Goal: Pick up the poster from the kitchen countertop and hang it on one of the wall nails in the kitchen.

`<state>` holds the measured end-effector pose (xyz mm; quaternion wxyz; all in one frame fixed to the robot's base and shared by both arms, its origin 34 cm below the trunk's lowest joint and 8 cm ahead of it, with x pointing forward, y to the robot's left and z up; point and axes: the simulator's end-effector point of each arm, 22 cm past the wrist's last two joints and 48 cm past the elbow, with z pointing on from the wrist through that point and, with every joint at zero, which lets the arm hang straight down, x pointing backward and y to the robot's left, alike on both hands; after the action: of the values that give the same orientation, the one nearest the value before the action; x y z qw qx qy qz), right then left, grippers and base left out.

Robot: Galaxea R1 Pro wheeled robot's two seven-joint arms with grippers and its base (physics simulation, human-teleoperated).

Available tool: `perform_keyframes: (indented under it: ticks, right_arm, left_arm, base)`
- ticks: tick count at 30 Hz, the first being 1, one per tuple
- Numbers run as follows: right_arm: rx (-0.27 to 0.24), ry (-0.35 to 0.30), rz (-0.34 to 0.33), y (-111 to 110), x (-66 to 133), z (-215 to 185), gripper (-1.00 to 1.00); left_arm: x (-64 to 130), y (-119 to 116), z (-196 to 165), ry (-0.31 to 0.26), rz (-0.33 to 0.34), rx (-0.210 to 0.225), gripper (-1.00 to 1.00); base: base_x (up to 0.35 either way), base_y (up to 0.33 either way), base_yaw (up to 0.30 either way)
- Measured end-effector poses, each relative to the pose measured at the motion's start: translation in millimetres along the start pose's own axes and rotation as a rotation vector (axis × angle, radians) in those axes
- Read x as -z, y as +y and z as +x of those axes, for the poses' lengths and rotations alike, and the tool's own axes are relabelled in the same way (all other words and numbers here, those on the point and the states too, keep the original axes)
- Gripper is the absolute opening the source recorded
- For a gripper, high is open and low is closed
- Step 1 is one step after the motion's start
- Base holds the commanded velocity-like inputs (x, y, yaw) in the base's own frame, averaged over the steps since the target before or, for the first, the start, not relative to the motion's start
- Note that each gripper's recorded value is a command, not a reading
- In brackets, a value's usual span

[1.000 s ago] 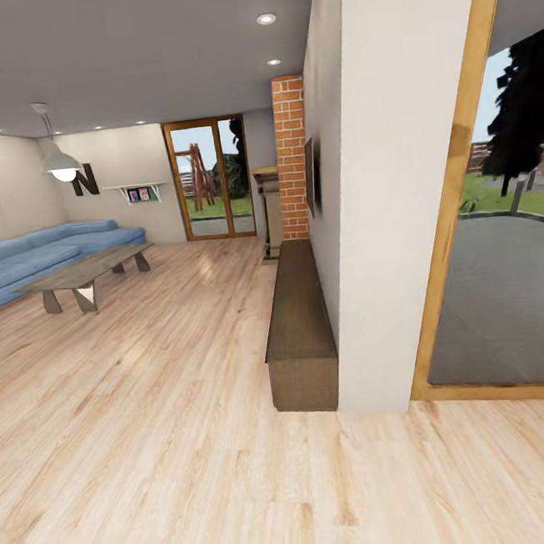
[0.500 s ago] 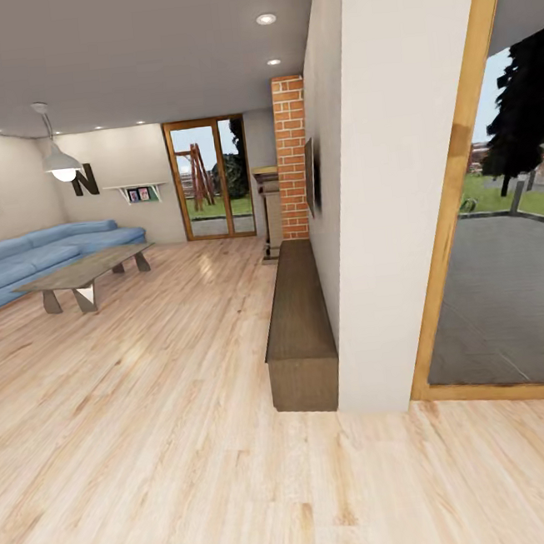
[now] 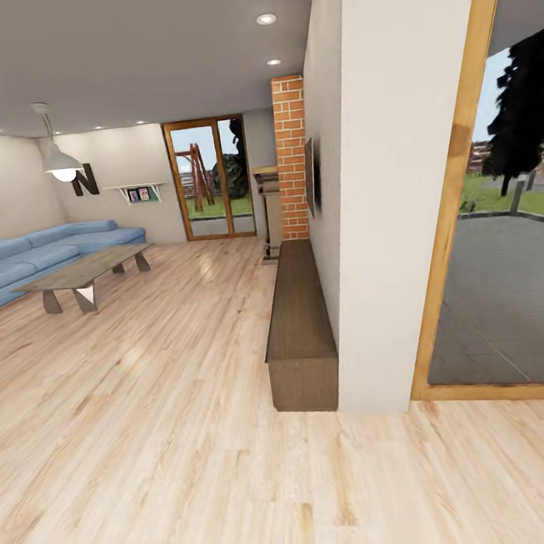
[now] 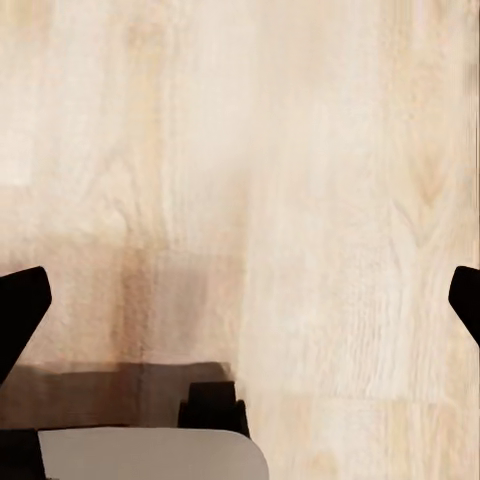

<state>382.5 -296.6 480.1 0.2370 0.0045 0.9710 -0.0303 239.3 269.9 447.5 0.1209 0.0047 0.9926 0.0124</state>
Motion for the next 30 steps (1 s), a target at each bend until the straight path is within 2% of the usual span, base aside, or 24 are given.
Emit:
perform_keyframes:
  ticks: [1, 2, 3, 4, 5, 14, 30]
  right_arm:
    - [0.0, -0.012, 0.002, -1, -0.3, -4, 1.0]
    - [0.0, -0.143, 0.002, -2, -0.4, -57, 1.0]
    - [-0.001, -0.159, 0.004, -3, 0.1, -63, 1.0]
    - [-0.001, -0.166, 0.005, -4, 0.3, -65, 1.0]
    - [-0.001, -0.174, 0.006, -5, 0.6, -68, 1.0]
    - [0.0, -0.185, 0.003, -4, 0.9, -73, 1.0]
    - [-0.001, -0.193, 0.002, -3, 1.8, -76, 1.0]
  left_arm:
    - [-0.1, 4, -3, -0.007, -0.006, -0.001, 1.0]
    - [0.0, 16, -36, -0.076, -0.021, -0.006, 1.0]
    - [7.3, 19, -105, -0.222, -0.025, -0.009, 1.0]
    - [32.7, 21, -195, -0.418, -0.029, -0.012, 1.0]
    - [39.9, 24, -212, -0.457, -0.033, -0.013, 1.0]
    - [42.7, 30, -218, -0.471, -0.039, -0.016, 1.0]
    - [42.9, 30, -218, -0.471, -0.037, -0.015, 1.0]
  base:
    - [0.0, 0.0, 0.0]
    - [0.0, 0.0, 0.0]
    - [0.0, 0.0, 0.0]
    - [0.0, 0.0, 0.0]
    - [0.0, 0.0, 0.0]
    - [0.0, 0.0, -0.067]
    - [0.0, 0.0, -0.275]
